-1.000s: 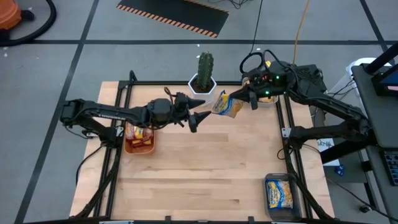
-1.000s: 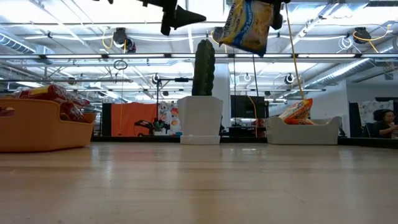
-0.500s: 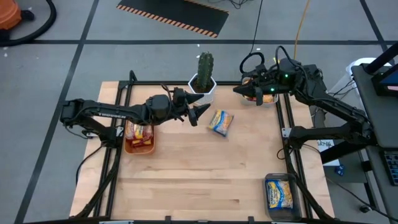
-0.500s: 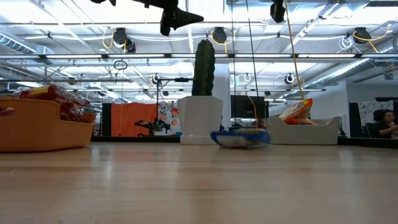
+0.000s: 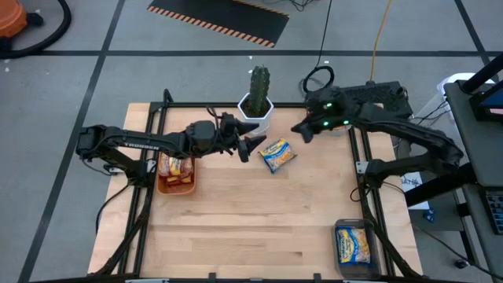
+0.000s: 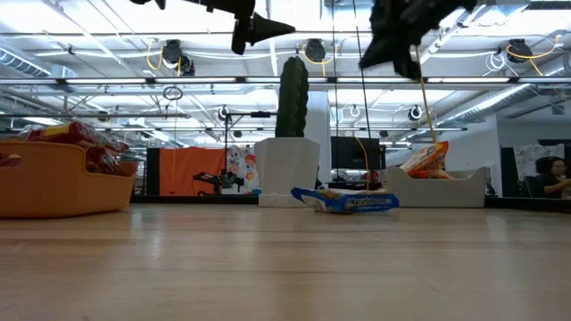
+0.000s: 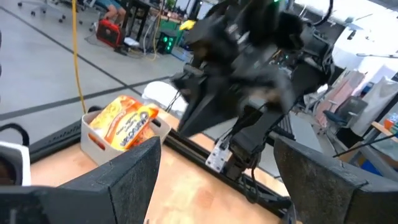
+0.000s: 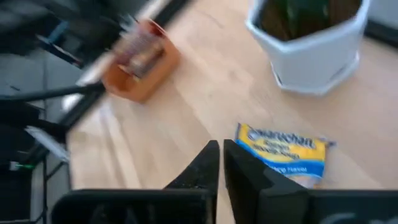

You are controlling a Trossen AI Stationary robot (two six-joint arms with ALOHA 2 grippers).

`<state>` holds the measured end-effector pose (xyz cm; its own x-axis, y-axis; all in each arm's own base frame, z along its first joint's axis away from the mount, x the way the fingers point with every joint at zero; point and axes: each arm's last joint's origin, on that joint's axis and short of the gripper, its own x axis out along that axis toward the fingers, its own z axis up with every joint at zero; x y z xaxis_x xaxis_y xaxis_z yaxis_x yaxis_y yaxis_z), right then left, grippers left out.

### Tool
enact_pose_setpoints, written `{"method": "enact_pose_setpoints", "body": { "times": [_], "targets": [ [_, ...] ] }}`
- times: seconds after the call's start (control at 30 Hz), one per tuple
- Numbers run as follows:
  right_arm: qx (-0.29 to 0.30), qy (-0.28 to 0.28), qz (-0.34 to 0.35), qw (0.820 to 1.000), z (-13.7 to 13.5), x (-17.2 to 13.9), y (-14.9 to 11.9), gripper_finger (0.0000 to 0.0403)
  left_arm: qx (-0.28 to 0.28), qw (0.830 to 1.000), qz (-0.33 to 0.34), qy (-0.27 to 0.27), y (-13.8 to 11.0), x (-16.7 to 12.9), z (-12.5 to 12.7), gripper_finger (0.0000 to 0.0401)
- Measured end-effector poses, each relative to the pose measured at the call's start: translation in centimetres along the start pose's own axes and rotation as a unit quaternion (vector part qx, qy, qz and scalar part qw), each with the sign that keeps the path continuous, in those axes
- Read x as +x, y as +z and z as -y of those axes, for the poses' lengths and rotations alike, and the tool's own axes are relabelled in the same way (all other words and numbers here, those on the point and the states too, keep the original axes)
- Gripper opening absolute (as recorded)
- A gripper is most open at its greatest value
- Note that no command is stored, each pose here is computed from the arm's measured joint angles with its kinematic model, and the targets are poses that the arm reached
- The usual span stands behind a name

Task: Sort Maruchan noodles
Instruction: Put the blue noodle pack into the black bin

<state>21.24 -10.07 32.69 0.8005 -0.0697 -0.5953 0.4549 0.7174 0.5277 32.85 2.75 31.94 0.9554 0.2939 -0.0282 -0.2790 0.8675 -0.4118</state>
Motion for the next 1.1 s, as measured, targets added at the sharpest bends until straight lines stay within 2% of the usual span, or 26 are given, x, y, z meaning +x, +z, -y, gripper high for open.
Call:
{"method": "enact_pose_setpoints", "body": {
  "times": [0.23, 0.43, 0.7, 0.83, 0.97, 1.1],
  "targets": [
    [0.033, -0.036, -0.067, 0.997, 3.8, 5.9, -3.1, 0.0073, 0.001, 1.000, -0.016, 0.003, -0.4, -0.1, 0.1, 0.0317],
    [0.039, -0.055, -0.108, 0.992, 6.6, 8.4, -6.7, 0.0126, 0.000, 0.999, -0.045, 0.017, -0.9, -0.1, -0.2, 0.0317],
    [-0.070, -0.044, -0.113, 0.990, 8.7, 9.3, -10.2, 0.0183, 0.001, 0.998, -0.053, 0.024, -1.0, -0.1, -0.5, 0.0317],
    [-0.097, -0.044, -0.125, 0.986, 9.9, 9.5, -12.4, 0.0204, 0.001, 0.998, -0.055, 0.031, -1.0, 0.0, -0.8, 0.0317],
    [-0.122, -0.047, -0.111, 0.985, 10.9, 9.7, -14.0, 0.0212, 0.001, 0.998, -0.055, 0.033, -0.9, 0.0, -1.0, 0.0317],
    [-0.157, -0.063, -0.060, 0.984, 11.7, 9.9, -15.2, 0.0208, 0.003, 0.998, -0.055, 0.036, -0.9, 0.0, -1.1, 0.0317]
  ]
}}
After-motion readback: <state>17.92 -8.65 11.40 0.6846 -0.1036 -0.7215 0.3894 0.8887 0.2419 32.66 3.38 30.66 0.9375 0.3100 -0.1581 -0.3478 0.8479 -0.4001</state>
